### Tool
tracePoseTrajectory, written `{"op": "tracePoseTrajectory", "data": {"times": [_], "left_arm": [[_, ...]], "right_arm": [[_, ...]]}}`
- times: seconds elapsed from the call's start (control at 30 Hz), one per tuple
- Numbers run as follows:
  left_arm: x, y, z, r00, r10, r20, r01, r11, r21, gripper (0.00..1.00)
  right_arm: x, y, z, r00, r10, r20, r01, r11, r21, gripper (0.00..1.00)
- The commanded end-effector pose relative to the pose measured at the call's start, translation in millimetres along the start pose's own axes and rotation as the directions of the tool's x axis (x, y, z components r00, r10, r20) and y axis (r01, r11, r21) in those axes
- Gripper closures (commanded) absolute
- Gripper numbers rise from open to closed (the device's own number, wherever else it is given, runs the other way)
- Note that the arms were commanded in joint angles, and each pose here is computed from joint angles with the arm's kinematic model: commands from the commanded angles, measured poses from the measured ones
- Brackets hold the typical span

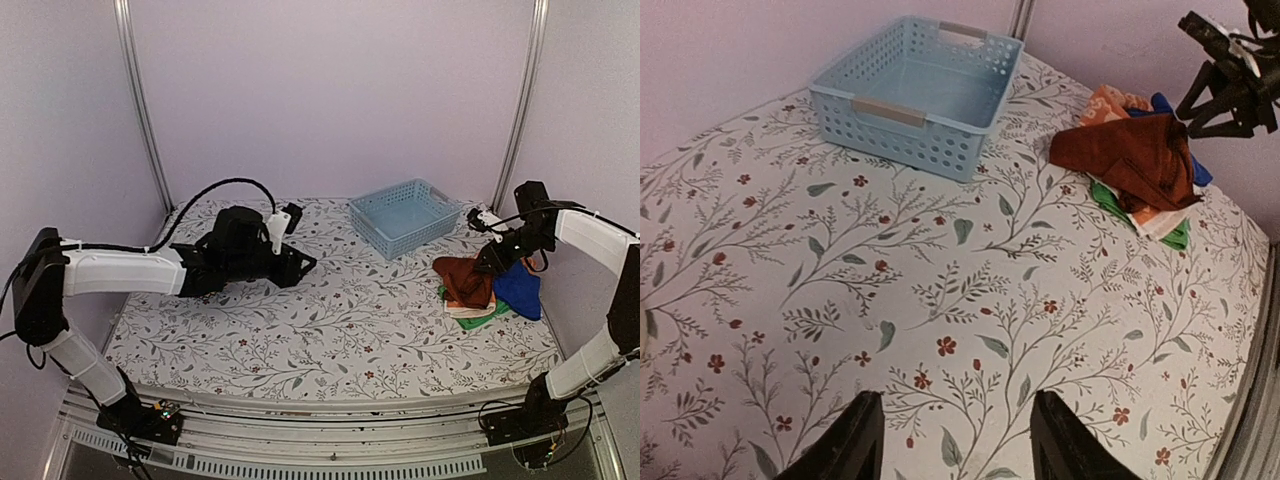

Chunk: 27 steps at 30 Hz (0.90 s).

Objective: Roll the towels
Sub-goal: Pick up the towel from the towel pile.

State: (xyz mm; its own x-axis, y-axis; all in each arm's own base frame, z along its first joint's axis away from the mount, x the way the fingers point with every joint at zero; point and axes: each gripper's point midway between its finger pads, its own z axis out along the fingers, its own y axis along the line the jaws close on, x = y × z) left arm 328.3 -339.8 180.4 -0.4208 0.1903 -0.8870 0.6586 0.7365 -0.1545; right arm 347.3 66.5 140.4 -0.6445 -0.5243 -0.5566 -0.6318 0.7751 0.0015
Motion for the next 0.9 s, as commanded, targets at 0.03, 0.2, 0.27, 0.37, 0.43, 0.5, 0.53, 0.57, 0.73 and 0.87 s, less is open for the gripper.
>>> {"op": "tracePoseTrajectory", "data": {"times": [0.03,0.2,0.27,0.37,0.43,0.5,0.53,0.57,0.73,0.87], "left_arm": [[10,-74,18,0.997,0.061,-0.051,-0.049,0.976,0.212,0.47],[24,-93,34,0.985,0.132,-0.109,-0.105,0.969,0.225,0.47],[25,-95,35,0.983,0.144,-0.110,-0.116,0.967,0.226,0.47],[25,-94,36,0.982,0.155,-0.110,-0.128,0.967,0.221,0.47],[26,-93,36,0.981,0.160,-0.113,-0.133,0.967,0.217,0.47],[25,-92,35,0.980,0.163,-0.113,-0.137,0.968,0.211,0.47],[25,-91,35,0.980,0.164,-0.113,-0.138,0.968,0.208,0.47],[25,-91,35,0.980,0.163,-0.112,-0.138,0.969,0.206,0.47],[29,-89,35,0.978,0.170,-0.120,-0.144,0.969,0.201,0.47],[29,-87,36,0.977,0.173,-0.121,-0.149,0.971,0.189,0.47]], "right_arm": [[15,-14,-2,0.994,-0.004,-0.113,0.013,0.997,0.081,0.67],[22,-32,4,0.985,0.044,-0.167,-0.018,0.988,0.156,0.70],[21,-35,6,0.984,0.051,-0.173,-0.022,0.986,0.164,0.71],[15,-42,7,0.985,0.061,-0.163,-0.030,0.982,0.185,0.71],[12,-45,8,0.985,0.062,-0.159,-0.031,0.981,0.190,0.71],[3,-52,5,0.987,0.067,-0.144,-0.036,0.977,0.209,0.71],[0,-53,4,0.988,0.066,-0.138,-0.035,0.976,0.215,0.71],[-3,-55,3,0.989,0.063,-0.134,-0.032,0.975,0.220,0.71],[2,-60,7,0.984,0.050,-0.171,-0.009,0.973,0.231,0.61],[4,-61,11,0.982,0.052,-0.181,-0.010,0.974,0.227,0.60]]}}
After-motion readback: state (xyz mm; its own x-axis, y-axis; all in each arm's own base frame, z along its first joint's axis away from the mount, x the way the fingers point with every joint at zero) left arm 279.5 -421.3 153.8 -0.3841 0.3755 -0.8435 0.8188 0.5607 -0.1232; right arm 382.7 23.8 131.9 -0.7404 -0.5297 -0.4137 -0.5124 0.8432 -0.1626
